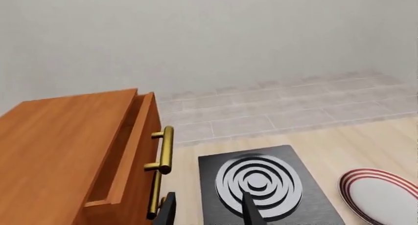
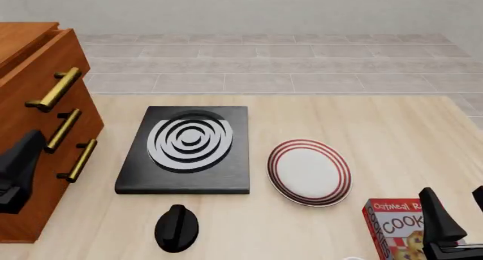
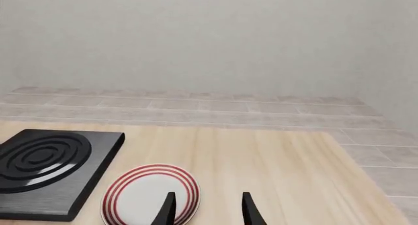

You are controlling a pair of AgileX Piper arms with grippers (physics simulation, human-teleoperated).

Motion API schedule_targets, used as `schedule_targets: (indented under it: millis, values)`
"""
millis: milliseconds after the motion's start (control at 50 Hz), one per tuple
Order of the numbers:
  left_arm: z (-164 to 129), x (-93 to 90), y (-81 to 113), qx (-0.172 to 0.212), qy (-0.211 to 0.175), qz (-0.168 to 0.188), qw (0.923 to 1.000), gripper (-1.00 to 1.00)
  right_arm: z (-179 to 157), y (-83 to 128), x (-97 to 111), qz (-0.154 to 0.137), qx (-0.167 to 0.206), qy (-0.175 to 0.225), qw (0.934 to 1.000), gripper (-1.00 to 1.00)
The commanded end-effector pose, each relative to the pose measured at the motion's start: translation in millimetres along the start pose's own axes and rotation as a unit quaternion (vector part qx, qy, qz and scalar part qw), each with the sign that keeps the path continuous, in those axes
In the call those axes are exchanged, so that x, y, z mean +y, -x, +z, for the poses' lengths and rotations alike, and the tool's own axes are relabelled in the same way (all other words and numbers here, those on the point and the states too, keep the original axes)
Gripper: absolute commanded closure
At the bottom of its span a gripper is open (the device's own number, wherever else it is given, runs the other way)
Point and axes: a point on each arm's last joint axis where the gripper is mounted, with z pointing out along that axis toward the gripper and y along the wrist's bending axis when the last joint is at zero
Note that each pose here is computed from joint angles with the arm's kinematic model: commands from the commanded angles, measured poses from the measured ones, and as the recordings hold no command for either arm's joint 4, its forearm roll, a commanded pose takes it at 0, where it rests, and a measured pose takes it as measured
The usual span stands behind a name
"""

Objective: Pick the akita bowl in the top layer of the wooden cabinet and place it on the plate.

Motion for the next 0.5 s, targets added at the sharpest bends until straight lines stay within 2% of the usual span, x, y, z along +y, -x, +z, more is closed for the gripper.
schedule_targets:
  millis: [20, 360, 380, 420, 500]
  values:
    - [4.3, -0.2, 15.8, 0.009, -0.011, 0.016, 0.9998, -1.0, -0.2, 1.7, 0.0, 0.0, -0.002, 0.001, 1.0, -1.0]
    - [22.3, 2.8, 46.4, 0.034, -0.011, 0.039, 0.9986, -1.0, -0.4, 3.2, -0.3, 0.0, -0.003, -0.002, 1.0, -1.0]
    - [26.6, 3.7, 47.0, 0.044, -0.007, 0.028, 0.9986, -1.0, -0.5, 3.3, -0.3, 0.0, -0.003, -0.002, 1.0, -1.0]
    - [27.3, 2.5, 46.1, 0.043, -0.013, 0.053, 0.9976, -1.0, -0.4, 3.1, -0.2, 0.001, -0.003, -0.001, 1.0, -1.0]
    - [31.1, 2.8, 49.0, 0.049, -0.014, 0.055, 0.9972, -1.0, -0.4, 2.7, 0.1, 0.001, -0.002, 0.002, 1.0, -1.0]
